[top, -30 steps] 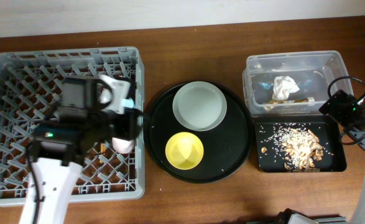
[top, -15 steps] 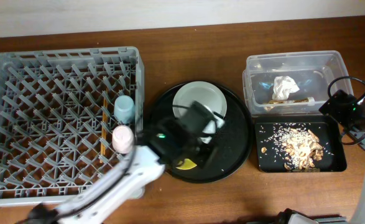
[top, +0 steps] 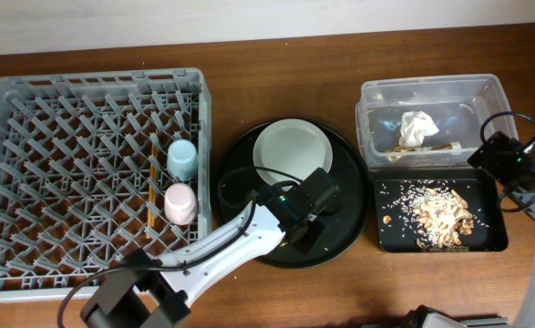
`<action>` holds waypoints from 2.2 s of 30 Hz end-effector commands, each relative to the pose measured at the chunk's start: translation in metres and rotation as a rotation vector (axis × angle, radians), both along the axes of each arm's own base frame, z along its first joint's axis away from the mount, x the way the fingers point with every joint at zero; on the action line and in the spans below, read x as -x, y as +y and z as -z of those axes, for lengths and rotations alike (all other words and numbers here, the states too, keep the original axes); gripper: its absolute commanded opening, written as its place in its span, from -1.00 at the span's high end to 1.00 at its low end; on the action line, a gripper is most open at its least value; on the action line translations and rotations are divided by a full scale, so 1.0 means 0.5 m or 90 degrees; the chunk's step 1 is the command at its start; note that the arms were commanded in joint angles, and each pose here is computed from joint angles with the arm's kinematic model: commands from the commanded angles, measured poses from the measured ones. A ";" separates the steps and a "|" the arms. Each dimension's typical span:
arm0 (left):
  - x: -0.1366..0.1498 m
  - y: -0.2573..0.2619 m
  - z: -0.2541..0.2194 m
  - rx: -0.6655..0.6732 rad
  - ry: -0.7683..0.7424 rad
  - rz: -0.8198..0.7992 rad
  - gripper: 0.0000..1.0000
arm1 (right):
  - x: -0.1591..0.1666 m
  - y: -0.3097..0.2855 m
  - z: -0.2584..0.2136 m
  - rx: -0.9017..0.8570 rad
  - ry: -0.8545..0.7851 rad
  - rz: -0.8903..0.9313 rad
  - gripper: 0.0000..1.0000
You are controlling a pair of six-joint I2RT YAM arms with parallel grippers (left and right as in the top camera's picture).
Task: Sort waste into correct bins and load items into the dishwasher rack
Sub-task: 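Grasp the rim of the yellow bowl with the left gripper, then lift the yellow bowl and set it in the rack's back corner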
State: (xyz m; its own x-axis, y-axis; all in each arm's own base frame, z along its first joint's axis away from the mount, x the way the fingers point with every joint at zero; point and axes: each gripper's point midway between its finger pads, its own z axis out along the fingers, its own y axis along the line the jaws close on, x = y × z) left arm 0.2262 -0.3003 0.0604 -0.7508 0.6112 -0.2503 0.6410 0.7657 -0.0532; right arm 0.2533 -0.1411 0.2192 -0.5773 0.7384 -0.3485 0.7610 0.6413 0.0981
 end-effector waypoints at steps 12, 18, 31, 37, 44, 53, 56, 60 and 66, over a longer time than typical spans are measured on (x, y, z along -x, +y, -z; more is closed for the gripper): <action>0.017 0.015 0.071 -0.067 0.030 -0.006 0.38 | 0.000 -0.009 -0.007 0.009 -0.002 0.007 -0.97; 0.014 0.027 0.072 -0.086 0.022 -0.009 0.59 | 0.000 -0.009 -0.007 0.009 -0.002 0.007 -0.97; 0.002 0.017 0.002 -0.072 0.008 -0.006 0.99 | 0.000 -0.009 -0.007 0.009 -0.002 0.007 -0.97; -0.085 -0.015 -0.266 0.052 -0.122 0.033 0.99 | 0.000 -0.009 -0.007 0.009 -0.002 0.007 -0.97; -0.278 0.107 -0.513 0.271 -0.223 -0.055 1.00 | 0.000 -0.009 -0.007 0.009 -0.002 0.007 -0.97; -0.403 0.274 -0.546 0.666 -0.073 -0.029 1.00 | 0.000 -0.009 -0.007 0.009 -0.002 0.007 -0.97; -0.447 0.326 -0.501 0.812 0.017 -0.006 1.00 | 0.000 -0.009 -0.007 0.009 -0.002 0.007 -0.97; -0.489 0.374 -0.415 0.884 0.098 -0.049 1.00 | 0.000 -0.009 -0.007 0.009 -0.002 0.007 -0.97; -0.544 0.464 -0.304 0.883 0.100 -0.139 1.00 | 0.000 -0.009 -0.007 0.009 -0.002 0.007 -0.97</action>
State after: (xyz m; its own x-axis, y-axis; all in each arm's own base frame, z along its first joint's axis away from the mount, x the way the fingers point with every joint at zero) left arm 0.4947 -0.0913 0.2128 -0.8756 -0.1464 -0.4602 0.4394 0.1540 -0.8850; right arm 0.2535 -0.1412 0.2186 -0.5782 0.7385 -0.3469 0.7609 0.6415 0.0972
